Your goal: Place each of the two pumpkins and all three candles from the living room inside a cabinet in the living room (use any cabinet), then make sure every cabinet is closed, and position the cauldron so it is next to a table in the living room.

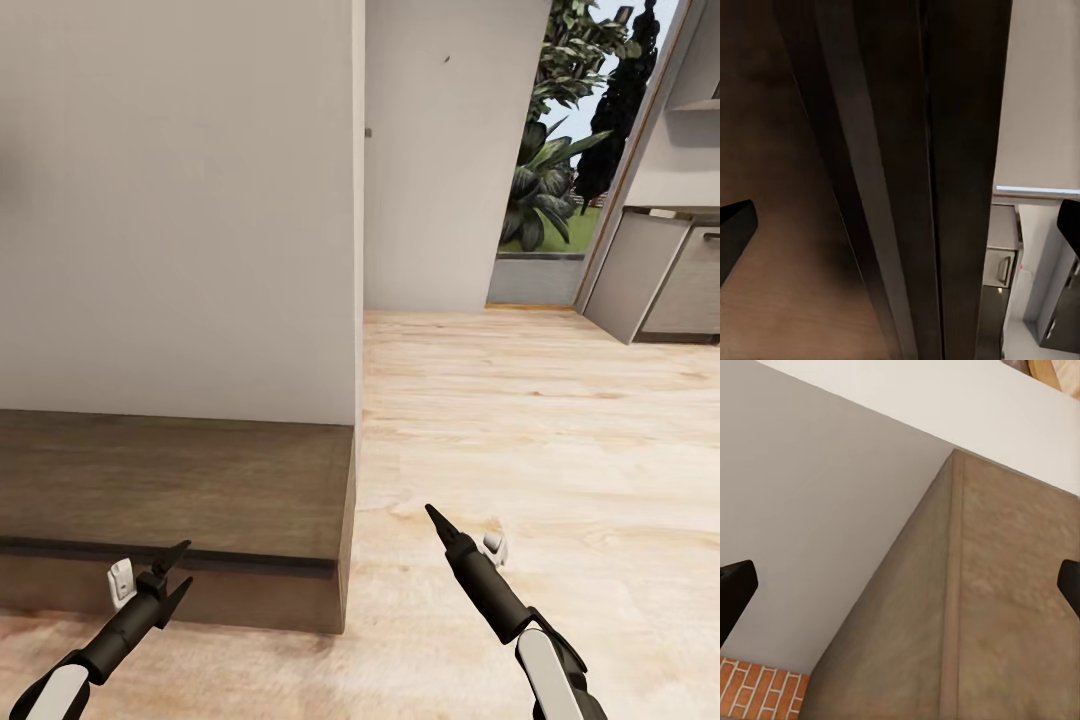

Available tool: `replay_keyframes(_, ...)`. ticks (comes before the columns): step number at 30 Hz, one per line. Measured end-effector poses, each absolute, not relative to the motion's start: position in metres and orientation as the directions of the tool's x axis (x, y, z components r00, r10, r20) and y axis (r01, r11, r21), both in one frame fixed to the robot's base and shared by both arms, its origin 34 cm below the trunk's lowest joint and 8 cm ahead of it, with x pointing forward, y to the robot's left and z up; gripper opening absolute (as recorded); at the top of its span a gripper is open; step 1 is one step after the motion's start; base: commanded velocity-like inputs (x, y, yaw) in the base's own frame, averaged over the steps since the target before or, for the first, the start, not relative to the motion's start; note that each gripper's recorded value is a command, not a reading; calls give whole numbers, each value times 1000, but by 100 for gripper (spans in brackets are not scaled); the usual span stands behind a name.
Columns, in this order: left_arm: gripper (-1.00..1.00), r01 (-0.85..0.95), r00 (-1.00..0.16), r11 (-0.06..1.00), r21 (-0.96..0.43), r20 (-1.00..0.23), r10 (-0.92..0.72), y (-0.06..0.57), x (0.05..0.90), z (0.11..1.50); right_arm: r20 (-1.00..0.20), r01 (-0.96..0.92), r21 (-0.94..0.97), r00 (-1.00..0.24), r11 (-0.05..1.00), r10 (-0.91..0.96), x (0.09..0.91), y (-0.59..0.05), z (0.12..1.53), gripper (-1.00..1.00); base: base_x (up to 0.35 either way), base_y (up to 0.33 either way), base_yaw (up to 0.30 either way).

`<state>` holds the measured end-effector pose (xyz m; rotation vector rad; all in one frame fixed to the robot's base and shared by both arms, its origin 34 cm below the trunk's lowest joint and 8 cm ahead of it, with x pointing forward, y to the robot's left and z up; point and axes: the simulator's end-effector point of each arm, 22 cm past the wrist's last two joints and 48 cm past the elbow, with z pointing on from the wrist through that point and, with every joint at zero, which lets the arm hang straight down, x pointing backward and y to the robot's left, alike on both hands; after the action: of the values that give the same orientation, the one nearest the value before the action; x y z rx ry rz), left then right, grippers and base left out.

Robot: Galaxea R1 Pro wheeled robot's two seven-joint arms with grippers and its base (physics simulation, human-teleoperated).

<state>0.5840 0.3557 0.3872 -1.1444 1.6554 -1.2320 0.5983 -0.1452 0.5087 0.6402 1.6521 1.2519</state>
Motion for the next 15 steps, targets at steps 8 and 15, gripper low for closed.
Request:
replay_keyframes(8,-100,-238,-317,164,-957,-83,-945,356,579,378,-362,-125,931,-427,343,828,598,-145,509,100,0,0,0)
replay_keyframes(15,-100,-232,-316,156,-960,-78,-946,355,580,380,-362,-125,931,-427,343,828,598,-145,509,100,0,0,0)
